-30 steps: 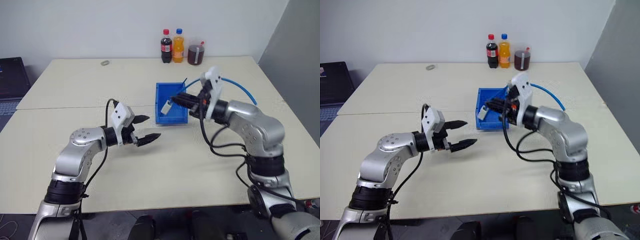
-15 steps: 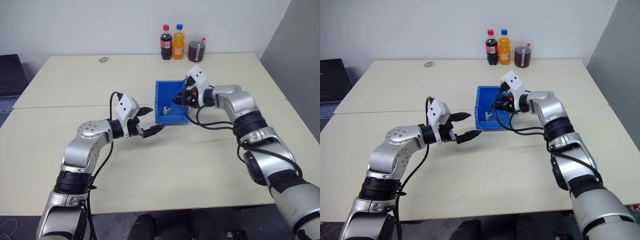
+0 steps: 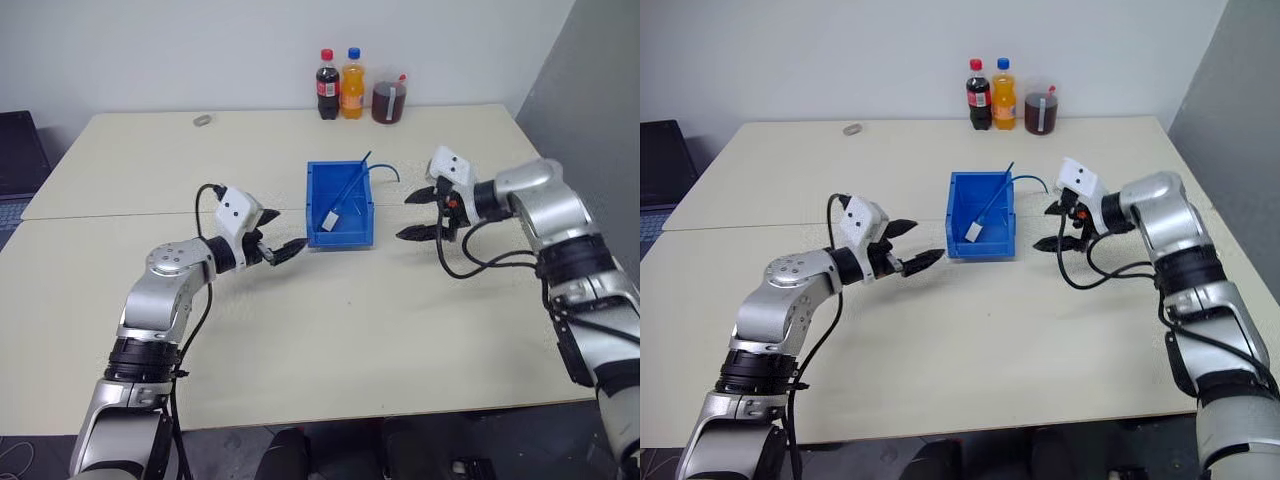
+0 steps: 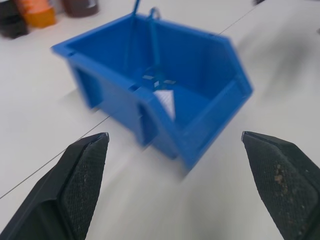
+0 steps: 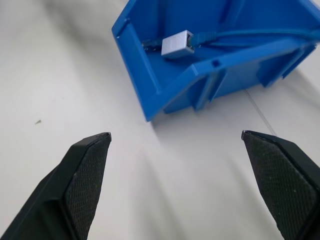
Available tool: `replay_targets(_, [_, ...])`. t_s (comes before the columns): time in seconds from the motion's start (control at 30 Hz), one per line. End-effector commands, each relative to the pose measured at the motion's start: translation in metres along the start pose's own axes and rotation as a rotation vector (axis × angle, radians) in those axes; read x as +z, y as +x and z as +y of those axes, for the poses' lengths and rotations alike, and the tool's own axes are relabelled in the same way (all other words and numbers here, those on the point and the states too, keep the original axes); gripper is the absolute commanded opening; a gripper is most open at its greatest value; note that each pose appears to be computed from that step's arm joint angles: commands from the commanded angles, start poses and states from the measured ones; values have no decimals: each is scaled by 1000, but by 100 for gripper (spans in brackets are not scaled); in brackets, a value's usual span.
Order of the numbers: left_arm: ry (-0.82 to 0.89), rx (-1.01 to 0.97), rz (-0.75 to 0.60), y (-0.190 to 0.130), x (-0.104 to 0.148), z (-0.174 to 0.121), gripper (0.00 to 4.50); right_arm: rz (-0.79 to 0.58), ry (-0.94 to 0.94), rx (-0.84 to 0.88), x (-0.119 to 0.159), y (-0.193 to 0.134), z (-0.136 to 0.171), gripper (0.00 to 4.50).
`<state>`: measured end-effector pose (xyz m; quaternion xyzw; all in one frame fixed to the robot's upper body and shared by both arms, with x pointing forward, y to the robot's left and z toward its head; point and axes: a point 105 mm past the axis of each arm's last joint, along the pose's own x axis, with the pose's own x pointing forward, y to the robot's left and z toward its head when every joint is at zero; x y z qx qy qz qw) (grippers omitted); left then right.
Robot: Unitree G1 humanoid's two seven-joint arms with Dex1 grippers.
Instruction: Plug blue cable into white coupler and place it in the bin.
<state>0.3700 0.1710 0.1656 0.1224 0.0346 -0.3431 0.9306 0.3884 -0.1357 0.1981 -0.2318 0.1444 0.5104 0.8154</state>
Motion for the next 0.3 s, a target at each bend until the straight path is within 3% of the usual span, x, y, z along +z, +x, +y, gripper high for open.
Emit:
replay_targets(0.03, [-4, 35, -35, -18, 15, 16, 450, -154, 46, -96, 25, -36, 1, 447])
replay_targets(0.3, [-47, 8, -64, -19, 26, 25, 450, -210, 111, -192, 24, -49, 1, 447])
